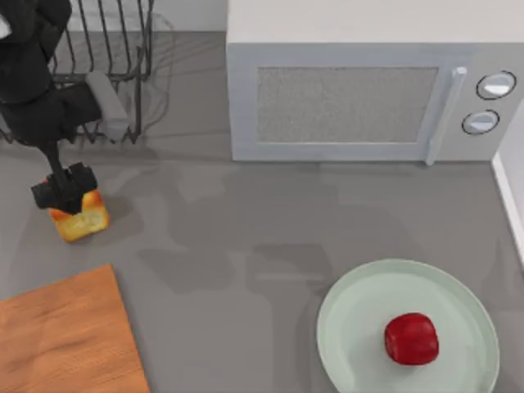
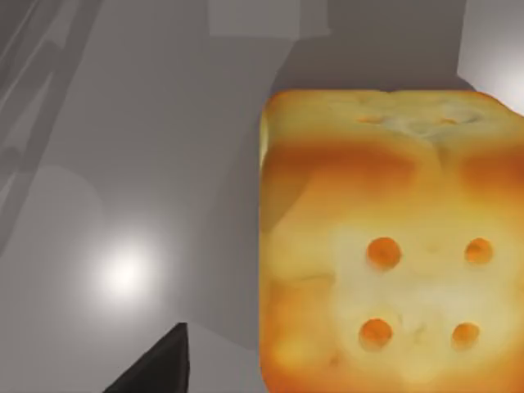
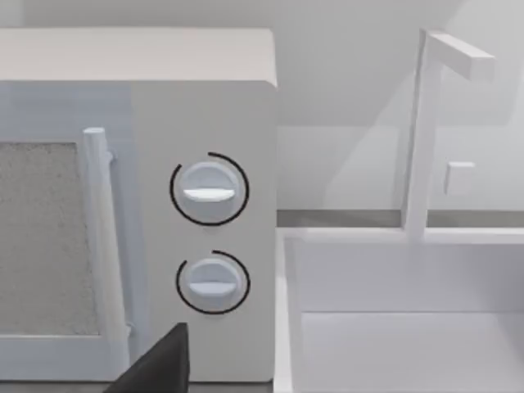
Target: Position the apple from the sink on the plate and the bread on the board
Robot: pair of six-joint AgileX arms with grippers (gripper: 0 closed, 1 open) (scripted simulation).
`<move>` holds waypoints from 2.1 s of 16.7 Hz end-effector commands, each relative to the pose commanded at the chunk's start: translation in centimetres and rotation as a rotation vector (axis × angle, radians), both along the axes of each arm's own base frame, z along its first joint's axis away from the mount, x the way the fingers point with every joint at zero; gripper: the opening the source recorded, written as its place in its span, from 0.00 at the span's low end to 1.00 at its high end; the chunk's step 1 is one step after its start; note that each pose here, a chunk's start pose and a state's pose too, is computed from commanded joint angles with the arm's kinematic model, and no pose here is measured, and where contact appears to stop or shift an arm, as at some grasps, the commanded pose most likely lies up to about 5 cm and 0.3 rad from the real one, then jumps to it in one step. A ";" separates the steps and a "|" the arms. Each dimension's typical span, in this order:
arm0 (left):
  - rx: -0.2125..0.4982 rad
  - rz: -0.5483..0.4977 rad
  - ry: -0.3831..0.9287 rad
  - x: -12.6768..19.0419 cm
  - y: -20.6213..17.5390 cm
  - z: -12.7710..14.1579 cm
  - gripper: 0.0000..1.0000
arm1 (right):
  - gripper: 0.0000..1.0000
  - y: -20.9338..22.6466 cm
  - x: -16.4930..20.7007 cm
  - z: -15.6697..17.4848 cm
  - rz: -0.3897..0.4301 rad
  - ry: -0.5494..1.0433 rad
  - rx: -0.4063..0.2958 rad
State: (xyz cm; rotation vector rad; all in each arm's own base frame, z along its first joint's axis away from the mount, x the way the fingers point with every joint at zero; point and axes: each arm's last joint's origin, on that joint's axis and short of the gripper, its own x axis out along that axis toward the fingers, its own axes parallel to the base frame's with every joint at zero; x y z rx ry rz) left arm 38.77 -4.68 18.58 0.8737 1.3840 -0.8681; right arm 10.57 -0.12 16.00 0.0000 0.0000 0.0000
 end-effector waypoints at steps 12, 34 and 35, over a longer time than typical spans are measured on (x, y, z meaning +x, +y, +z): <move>-0.001 0.001 -0.005 0.5 0.0 -4.5 1.00 | 1.00 0.0 0.0 0.0 0.000 0.000 0.000; 0.000 0.001 0.006 0.2 0.0 -7.1 0.00 | 1.00 0.0 0.0 0.0 0.000 0.000 0.000; 0.000 0.001 0.006 0.2 0.0 -7.1 0.00 | 1.00 0.0 0.0 0.0 0.000 0.000 0.000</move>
